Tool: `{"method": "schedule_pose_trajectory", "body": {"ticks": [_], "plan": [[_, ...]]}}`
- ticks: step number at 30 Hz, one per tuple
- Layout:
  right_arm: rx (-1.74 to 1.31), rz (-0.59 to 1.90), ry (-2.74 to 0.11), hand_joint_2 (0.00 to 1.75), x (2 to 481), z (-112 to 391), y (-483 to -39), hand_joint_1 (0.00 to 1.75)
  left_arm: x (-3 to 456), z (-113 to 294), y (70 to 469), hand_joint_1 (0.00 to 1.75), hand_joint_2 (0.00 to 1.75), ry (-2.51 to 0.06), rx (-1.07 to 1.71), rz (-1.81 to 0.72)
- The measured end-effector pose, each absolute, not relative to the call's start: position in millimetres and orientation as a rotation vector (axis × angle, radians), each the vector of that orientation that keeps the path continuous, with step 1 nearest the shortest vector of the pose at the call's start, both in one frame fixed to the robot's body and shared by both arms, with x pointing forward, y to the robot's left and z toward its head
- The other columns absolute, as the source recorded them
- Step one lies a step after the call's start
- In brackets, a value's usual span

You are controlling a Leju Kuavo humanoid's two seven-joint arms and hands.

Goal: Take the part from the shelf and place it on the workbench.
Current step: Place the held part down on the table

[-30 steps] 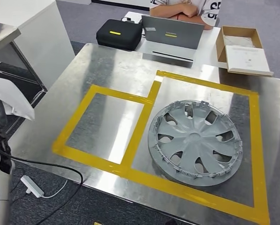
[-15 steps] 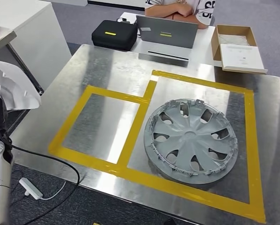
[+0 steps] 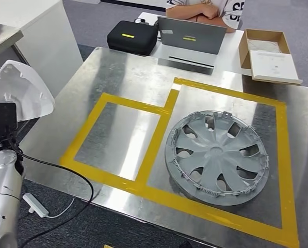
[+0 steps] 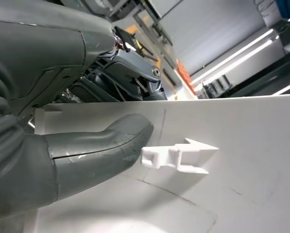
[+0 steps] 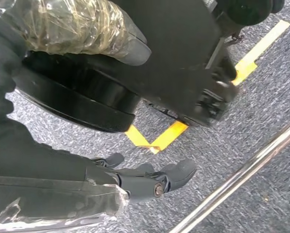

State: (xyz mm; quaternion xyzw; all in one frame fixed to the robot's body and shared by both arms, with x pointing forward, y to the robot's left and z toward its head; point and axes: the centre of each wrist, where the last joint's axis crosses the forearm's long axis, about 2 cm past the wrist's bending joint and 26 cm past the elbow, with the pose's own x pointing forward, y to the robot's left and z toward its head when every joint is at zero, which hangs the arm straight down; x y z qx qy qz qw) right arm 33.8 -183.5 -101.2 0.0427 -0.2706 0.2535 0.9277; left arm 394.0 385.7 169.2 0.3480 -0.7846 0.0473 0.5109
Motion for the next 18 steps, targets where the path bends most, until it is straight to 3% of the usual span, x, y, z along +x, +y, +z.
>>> {"method": "schedule_pose_trajectory", "body": {"ticks": [18], "plan": [[0.104,0.565,-0.565,1.75,37,-100,-181,0.00,420,180,338,1.75,1.75,-1.972,0.736,0.023]]}}
